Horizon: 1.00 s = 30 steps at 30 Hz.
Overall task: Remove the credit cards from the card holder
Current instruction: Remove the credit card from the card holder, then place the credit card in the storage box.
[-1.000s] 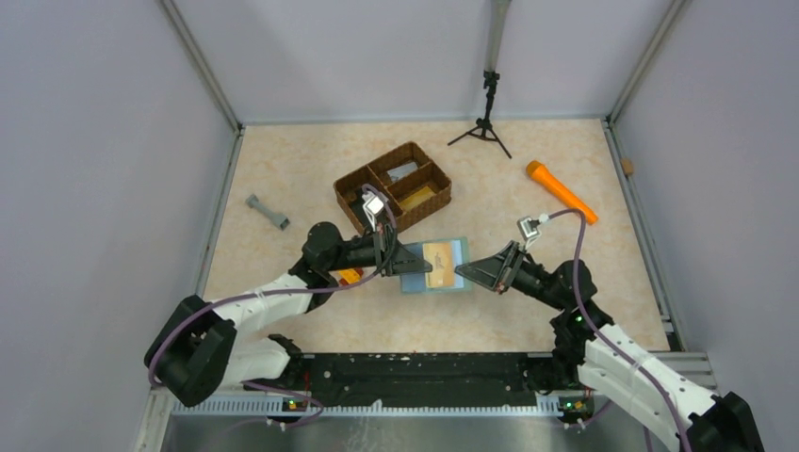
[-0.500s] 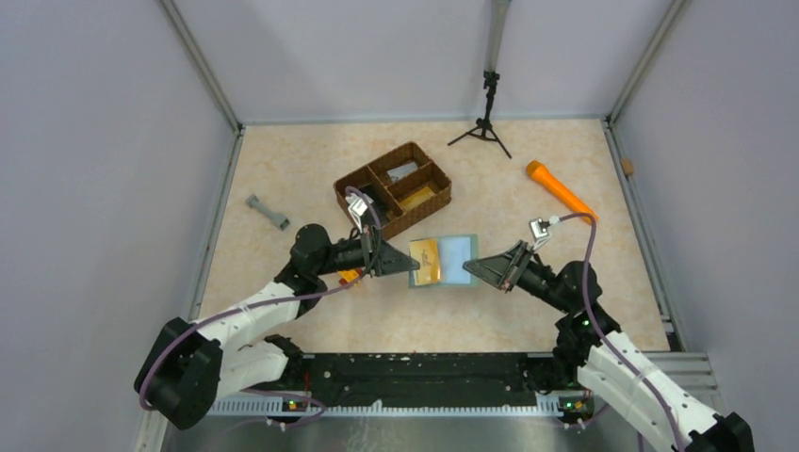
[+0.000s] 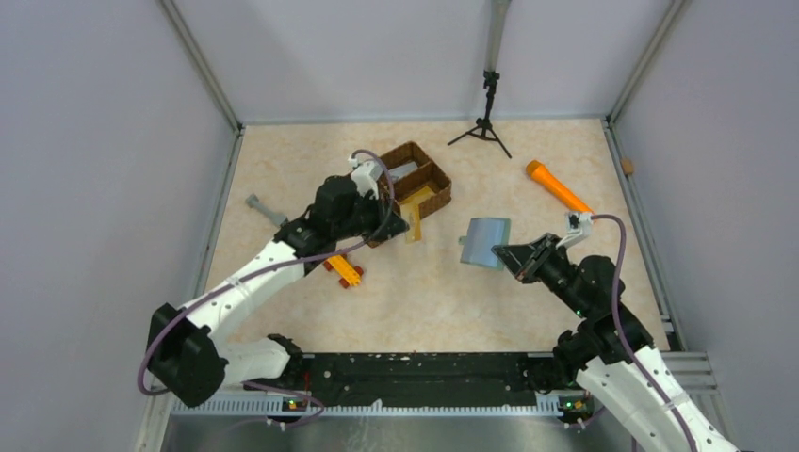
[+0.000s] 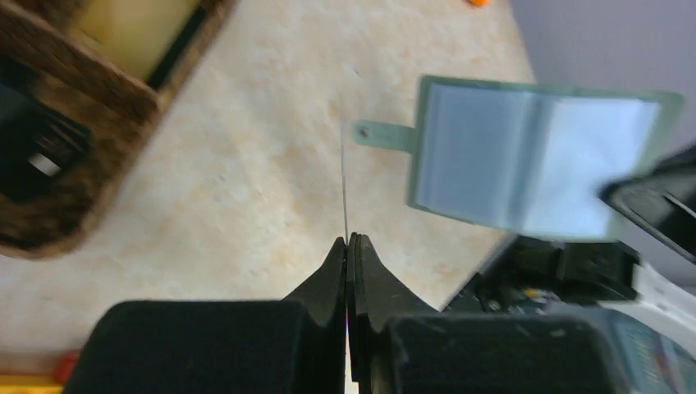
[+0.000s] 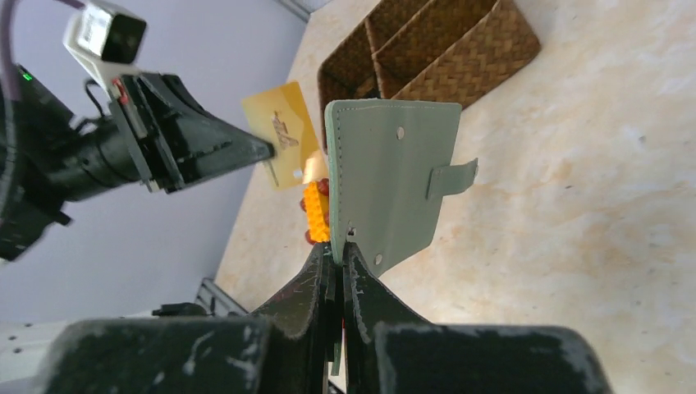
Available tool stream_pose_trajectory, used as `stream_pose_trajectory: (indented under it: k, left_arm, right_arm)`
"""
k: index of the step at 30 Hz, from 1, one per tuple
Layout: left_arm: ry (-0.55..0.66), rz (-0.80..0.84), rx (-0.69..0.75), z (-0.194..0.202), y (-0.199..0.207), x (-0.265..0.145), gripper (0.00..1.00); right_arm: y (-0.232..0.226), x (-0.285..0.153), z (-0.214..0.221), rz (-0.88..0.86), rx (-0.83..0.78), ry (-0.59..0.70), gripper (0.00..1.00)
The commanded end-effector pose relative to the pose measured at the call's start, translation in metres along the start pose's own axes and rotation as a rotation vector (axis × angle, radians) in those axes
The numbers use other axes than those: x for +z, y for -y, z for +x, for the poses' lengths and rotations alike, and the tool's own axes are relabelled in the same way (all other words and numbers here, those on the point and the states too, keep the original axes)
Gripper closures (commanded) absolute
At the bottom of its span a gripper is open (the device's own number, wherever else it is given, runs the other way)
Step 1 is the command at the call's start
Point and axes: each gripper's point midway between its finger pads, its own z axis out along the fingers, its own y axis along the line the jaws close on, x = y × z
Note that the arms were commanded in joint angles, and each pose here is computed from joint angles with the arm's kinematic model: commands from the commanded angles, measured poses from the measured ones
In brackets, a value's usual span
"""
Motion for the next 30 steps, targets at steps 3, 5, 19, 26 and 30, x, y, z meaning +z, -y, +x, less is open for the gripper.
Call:
stream_pose_trajectory:
  k: [3, 5, 19, 26, 30]
  left_arm:
    - [-0.032, -0.501, 0.517, -0.053, -0.046, 0.005, 1.0]
    - [-0.058, -0.581, 0.631, -0.071, -0.048, 0.014, 1.0]
    - [-0.373, -1.016, 1.178, -0.126, -0.088, 0.104, 1.0]
    - [-0.445, -0.975, 1.235, -0.104, -0.11, 0.141, 1.0]
    - [-0.478, -0.994, 1.262, -0.094, -0.123, 0.153, 1.0]
  right_arm:
    - [-0.013, -0.013, -0.034, 0.037, -0.188, 0.064, 1.0]
    - [-0.021, -0.016, -0.04, 0.026, -0.213, 0.067, 1.0]
    - [-0.025, -0.078, -0.088, 0.134, -0.304, 0.281, 1.0]
    - [-0.021, -0.115, -0.113, 0.214, -0.326, 0.414, 1.0]
    - [-0.019, -0.119, -0.117, 0.231, -0.33, 0.435, 1.0]
